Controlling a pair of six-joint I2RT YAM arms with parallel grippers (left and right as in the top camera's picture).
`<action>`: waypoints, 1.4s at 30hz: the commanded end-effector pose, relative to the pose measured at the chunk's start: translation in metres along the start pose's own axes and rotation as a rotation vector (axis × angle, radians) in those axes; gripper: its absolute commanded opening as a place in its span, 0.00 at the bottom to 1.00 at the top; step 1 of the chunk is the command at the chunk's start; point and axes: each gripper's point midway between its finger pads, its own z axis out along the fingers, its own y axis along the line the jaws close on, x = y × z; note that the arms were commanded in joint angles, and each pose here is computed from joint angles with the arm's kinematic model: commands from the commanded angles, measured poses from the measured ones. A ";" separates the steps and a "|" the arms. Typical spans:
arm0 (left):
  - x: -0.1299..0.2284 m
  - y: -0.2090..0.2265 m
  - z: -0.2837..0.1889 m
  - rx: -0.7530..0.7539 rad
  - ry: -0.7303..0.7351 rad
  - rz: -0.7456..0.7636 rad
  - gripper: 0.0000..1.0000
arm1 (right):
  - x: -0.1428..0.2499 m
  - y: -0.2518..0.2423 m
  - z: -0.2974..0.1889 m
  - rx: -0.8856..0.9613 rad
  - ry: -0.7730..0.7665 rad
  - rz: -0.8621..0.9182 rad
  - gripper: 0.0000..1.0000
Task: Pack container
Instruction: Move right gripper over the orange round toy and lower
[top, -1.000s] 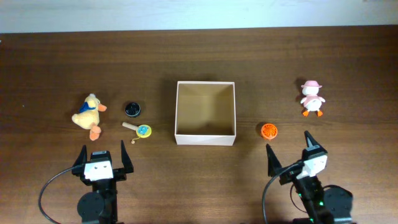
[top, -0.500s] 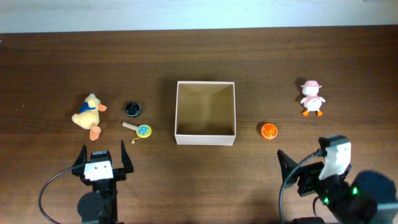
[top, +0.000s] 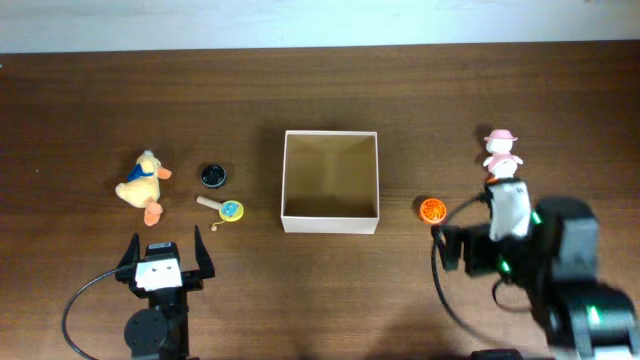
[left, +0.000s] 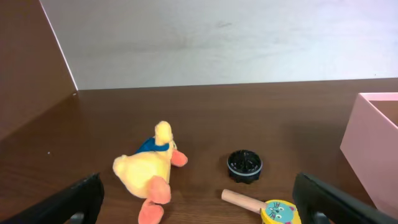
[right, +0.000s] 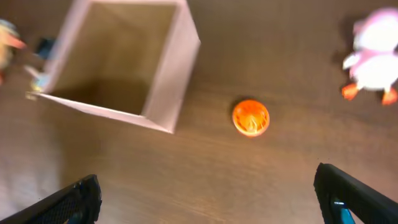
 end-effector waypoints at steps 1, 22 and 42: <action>0.001 -0.002 0.000 0.013 -0.004 0.009 0.99 | 0.001 -0.022 0.031 0.077 0.111 0.074 0.99; 0.001 -0.002 0.000 0.013 -0.004 0.009 0.99 | 0.012 -0.055 0.139 0.097 0.302 0.092 0.98; 0.001 -0.002 0.000 0.013 -0.004 0.009 0.99 | 0.029 -0.067 0.172 0.118 0.371 0.142 0.96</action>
